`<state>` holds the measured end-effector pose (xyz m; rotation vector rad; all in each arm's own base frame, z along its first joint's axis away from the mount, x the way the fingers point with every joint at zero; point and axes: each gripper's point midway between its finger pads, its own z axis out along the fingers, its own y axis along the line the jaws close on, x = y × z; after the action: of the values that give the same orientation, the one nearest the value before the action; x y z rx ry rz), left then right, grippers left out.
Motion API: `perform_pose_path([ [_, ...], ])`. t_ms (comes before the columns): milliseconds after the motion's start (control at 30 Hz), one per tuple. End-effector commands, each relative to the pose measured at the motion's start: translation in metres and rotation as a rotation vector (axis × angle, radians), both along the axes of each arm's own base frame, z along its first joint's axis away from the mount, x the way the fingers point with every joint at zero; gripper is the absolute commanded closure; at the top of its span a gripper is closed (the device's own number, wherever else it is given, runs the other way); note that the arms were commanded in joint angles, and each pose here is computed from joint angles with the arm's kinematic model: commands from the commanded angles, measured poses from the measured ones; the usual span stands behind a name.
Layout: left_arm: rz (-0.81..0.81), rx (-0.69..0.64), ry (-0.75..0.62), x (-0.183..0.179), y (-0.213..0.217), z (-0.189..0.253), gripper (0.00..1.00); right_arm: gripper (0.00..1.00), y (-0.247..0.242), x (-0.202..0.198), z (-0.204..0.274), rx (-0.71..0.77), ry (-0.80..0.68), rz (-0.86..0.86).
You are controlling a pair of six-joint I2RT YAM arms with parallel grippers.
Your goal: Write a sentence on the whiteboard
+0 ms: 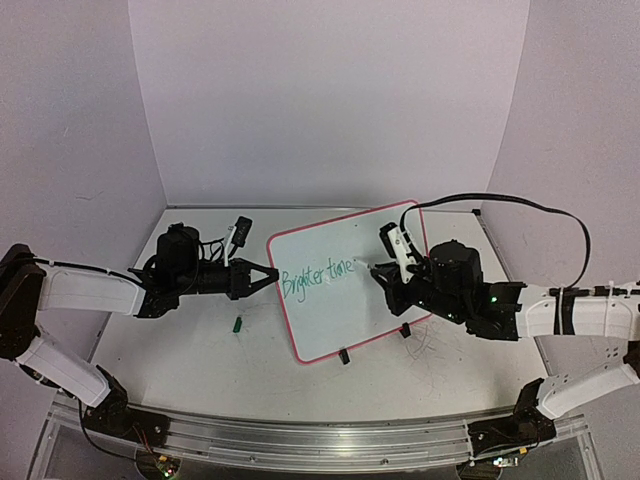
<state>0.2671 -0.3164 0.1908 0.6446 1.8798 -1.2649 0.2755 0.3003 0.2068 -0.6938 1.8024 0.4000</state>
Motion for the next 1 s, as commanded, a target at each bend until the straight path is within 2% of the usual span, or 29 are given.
perform_pose_path([
  [0,0.021,-0.003,-0.059,0.006,0.002,0.013,1.00,1.00,-0.003,0.015,0.024,0.057,-0.053,-0.077],
  [967,0.012,-0.004,-0.062,0.005,0.001,0.014,1.00,1.00,0.002,0.025,0.010,0.065,-0.014,-0.127],
])
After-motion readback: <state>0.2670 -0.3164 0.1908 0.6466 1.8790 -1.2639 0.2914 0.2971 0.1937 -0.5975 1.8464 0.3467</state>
